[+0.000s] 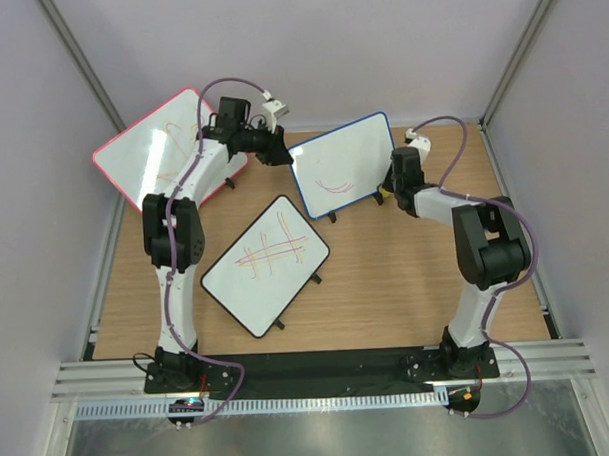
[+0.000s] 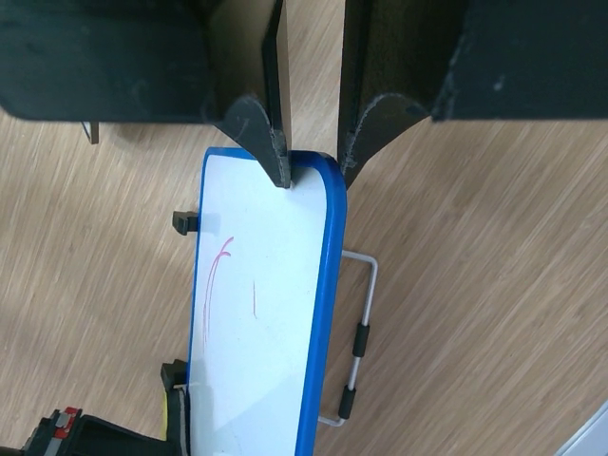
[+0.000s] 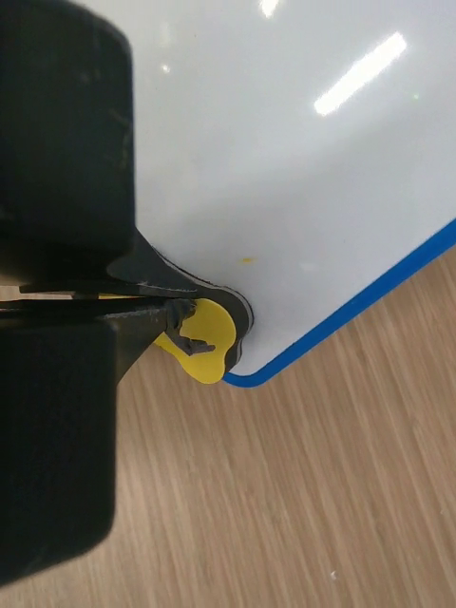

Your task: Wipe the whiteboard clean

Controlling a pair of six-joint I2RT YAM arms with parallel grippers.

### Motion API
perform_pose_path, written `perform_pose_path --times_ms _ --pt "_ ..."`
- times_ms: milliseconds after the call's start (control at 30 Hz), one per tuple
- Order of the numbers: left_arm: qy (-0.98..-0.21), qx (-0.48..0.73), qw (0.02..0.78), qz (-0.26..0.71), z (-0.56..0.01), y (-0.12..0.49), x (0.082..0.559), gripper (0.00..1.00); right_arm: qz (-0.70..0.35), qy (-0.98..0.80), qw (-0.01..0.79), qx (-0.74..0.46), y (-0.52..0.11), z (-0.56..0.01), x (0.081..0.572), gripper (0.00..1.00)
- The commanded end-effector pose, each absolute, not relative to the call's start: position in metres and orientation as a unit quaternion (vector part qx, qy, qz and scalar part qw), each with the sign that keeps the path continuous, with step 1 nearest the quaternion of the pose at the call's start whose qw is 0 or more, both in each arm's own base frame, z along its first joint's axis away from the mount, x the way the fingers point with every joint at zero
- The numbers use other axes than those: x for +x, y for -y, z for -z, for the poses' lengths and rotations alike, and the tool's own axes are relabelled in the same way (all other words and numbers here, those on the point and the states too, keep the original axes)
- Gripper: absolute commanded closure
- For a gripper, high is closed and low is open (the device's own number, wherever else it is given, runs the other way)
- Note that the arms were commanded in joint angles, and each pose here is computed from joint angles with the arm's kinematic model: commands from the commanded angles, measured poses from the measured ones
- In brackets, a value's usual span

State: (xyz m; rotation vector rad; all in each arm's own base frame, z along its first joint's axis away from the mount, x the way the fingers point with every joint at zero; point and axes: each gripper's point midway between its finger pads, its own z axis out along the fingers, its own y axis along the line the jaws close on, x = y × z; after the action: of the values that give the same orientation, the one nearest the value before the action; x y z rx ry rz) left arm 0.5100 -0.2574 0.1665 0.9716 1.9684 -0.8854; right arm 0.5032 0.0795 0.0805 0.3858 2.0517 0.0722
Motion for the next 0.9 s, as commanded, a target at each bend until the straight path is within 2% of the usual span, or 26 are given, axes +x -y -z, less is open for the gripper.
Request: perform_pose_path --times_ms 0,633,733,867 --pt "-0.749 0.419 0.408 0.311 -0.181 0.256 0.513 1.00 -0.066 -0.853 0.487 0.173 -0.077 -0.088 0.486 0.99" --pt "-0.748 0.418 0.411 0.312 -0.186 0.255 0.512 1.00 -0.027 -0.915 0.393 0.085 -0.068 -0.085 0.427 0.99" --pt "-0.747 0.419 0.410 0.313 -0.186 0.256 0.511 1.00 -0.031 -0.909 0.410 0.065 -0.069 -0.093 0.426 0.99" --pt "-0.747 0.419 0.410 0.312 -0.186 0.256 0.511 1.00 -0.014 -0.887 0.456 0.071 -0.064 -0.113 0.452 0.99"
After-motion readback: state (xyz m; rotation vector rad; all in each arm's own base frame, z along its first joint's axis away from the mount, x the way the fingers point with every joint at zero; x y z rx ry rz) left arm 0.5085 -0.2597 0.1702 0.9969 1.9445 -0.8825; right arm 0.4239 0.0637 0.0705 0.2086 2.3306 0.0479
